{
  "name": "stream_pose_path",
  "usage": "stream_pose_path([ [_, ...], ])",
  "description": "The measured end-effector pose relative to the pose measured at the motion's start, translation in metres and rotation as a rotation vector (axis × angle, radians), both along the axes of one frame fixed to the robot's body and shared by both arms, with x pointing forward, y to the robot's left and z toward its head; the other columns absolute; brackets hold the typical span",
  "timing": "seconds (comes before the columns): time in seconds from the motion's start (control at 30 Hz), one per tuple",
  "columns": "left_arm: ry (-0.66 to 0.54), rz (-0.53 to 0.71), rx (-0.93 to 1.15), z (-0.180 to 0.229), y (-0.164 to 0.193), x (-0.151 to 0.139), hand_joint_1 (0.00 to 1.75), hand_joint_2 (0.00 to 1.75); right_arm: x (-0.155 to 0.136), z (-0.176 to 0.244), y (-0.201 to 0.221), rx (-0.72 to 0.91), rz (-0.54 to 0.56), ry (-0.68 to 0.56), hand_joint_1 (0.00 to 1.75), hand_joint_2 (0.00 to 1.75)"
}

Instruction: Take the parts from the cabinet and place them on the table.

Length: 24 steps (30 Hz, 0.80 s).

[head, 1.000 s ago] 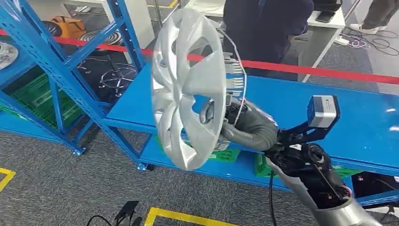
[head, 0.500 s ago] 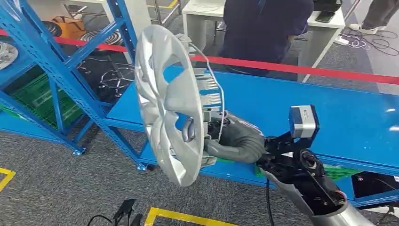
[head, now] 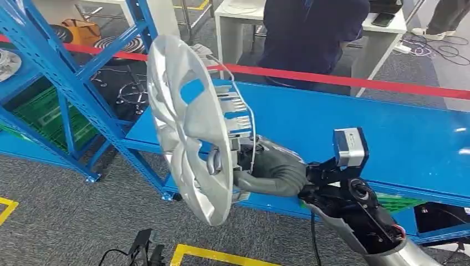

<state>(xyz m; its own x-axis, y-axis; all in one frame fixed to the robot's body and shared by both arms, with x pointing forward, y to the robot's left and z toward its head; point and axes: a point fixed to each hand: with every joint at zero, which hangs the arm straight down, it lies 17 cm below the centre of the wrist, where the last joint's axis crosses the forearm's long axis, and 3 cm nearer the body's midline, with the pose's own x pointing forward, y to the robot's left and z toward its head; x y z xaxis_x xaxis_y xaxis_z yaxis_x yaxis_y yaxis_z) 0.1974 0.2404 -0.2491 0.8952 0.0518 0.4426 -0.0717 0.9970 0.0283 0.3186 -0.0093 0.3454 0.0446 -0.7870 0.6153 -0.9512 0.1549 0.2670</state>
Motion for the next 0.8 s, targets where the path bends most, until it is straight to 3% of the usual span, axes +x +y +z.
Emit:
stream_pose_path([
  [0.13, -0.004, 0.003, 0.001, 0.0004, 0.0002, 0.0009, 0.00, 1.75, -0.0011, -0.0009, 0.0013, -0.006, -0.001, -0.006, 1.75, 1.75],
  [0.17, -0.008, 0.004, 0.002, 0.0006, 0.0002, 0.0015, 0.00, 0.00, -0.0013, -0.0010, 0.0014, -0.007, -0.002, -0.009, 1.75, 1.75],
  [0.2, -0.014, 0.005, 0.002, 0.0012, 0.0004, 0.0026, 0.00, 0.00, -0.0016, -0.0011, 0.0016, -0.008, -0.003, -0.012, 1.75, 1.75],
  [0.23, -0.020, 0.007, -0.003, 0.0017, -0.0001, 0.0035, 0.00, 1.75, -0.0018, -0.0012, 0.0018, -0.010, -0.004, -0.014, 1.75, 1.75],
  [0.8, -0.037, 0.020, -0.009, 0.0035, -0.0003, 0.0075, 0.00, 1.75, -0.0040, -0.0023, 0.0044, -0.027, -0.011, -0.038, 1.75, 1.75],
])
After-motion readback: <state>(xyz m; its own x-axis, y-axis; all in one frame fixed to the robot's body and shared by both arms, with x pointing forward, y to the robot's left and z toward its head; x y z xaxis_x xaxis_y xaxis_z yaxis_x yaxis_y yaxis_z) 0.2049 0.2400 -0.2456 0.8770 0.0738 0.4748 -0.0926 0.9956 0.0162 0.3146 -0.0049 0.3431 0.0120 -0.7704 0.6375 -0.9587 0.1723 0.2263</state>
